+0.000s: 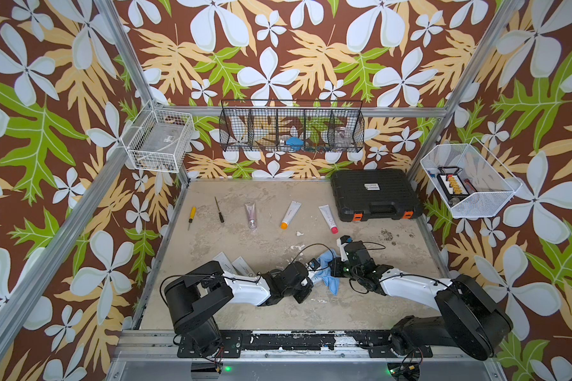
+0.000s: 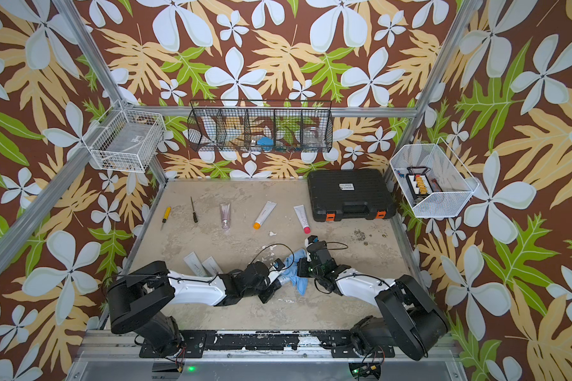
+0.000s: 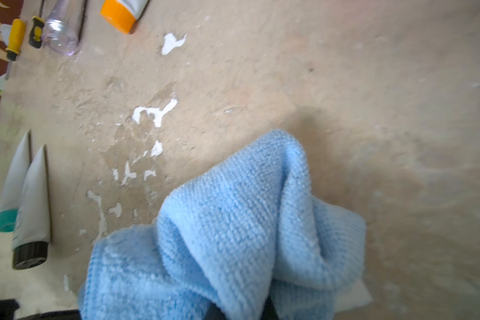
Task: Wipe the surface of the toothpaste tube
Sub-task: Wipe the dirt from the toothpaste tube.
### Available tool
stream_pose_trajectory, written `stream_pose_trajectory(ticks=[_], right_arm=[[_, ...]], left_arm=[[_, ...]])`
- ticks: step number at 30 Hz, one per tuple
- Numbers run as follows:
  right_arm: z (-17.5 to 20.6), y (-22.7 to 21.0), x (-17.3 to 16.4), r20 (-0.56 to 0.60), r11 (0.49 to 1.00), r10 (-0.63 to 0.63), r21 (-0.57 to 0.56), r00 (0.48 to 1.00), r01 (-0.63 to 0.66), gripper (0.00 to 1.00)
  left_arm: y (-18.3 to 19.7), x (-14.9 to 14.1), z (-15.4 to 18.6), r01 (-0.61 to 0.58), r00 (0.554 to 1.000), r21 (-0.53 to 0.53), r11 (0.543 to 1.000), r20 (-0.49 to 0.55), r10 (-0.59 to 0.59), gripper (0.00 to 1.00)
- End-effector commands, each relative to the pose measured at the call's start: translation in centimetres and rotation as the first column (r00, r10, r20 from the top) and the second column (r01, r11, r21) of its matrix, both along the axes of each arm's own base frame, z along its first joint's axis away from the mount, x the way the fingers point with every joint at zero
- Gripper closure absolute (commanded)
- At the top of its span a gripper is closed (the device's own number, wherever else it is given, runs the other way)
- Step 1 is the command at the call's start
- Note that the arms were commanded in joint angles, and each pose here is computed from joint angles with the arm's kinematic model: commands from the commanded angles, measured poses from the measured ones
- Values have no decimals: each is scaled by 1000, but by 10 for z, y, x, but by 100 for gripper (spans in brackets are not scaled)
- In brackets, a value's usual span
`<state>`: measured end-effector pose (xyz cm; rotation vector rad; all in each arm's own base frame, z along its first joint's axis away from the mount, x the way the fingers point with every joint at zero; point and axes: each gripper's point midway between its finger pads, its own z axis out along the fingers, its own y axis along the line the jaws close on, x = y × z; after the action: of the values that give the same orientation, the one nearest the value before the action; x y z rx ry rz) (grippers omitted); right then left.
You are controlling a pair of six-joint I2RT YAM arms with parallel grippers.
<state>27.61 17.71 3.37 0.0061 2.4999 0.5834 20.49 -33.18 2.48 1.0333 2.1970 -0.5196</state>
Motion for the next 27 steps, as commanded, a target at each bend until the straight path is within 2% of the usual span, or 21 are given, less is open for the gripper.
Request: stream_pose_trajectory(ticks=[1,9,18,27], right_arm=[[-18,-35,-12,-65,989,-42,-147,997,32,100],[-10,-53,3,-42,982,-61,-179,997,53,100],[-3,-29,1,-51,999,5,-54,999,-7,100],[6,-3,5,-43,997,73,-34,996,-75,100]], left_arm=[[1,6,5,-15,999,-2,1000,36,15,86],[0,5,5,-11,999,-4,1000,34,11,86],[-2,5,5,-5,1000,-8,1000,29,5,86],[-3,3,3,6,1000,-9,1000,20,-6,85]])
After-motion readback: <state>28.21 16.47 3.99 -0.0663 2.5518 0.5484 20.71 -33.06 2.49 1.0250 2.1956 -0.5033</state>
